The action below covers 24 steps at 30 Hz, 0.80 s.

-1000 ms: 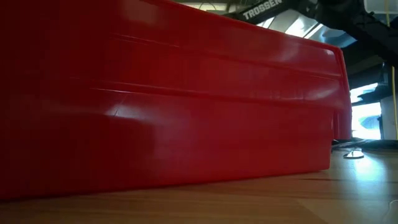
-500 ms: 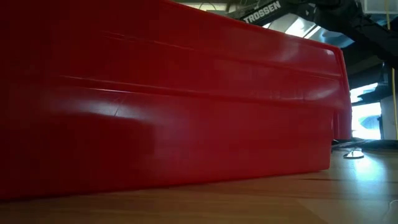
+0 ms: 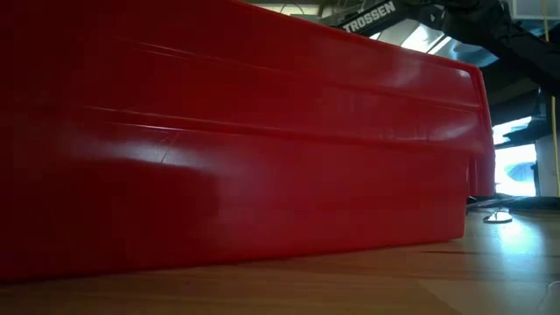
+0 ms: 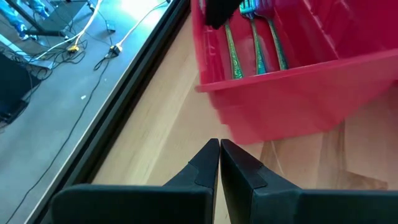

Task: Sort silverware
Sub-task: Adjust the red bins

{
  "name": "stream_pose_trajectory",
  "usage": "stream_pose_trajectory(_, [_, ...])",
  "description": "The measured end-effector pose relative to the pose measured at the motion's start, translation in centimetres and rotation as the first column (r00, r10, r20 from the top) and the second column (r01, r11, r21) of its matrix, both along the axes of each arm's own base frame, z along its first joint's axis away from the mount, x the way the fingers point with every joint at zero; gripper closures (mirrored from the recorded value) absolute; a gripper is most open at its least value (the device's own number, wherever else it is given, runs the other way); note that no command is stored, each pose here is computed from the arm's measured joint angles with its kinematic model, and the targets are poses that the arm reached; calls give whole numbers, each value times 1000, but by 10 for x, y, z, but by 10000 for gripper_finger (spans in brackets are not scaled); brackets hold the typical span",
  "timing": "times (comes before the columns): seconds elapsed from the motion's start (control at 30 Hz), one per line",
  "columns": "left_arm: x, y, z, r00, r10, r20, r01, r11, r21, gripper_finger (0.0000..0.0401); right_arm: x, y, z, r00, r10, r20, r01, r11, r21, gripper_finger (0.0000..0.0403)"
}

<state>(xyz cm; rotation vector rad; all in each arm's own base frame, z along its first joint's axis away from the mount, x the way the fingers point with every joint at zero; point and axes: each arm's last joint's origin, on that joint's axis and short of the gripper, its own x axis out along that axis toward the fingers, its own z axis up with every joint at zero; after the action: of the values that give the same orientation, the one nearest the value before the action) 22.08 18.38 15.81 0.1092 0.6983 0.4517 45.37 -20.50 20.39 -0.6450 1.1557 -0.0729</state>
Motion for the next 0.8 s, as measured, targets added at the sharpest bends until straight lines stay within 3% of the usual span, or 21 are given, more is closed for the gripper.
stream_pose_trajectory(0.43, [0,0,0,1000,4,2,-4,1000,-5,401,-4,-8,3,992,-124,-10,123,988,-90,403])
stream_pose_trajectory(0.8, [0,0,0,1000,4,1,-4,1000,-7,401,-10,-14,19,975,-224,-4,222,970,-97,403])
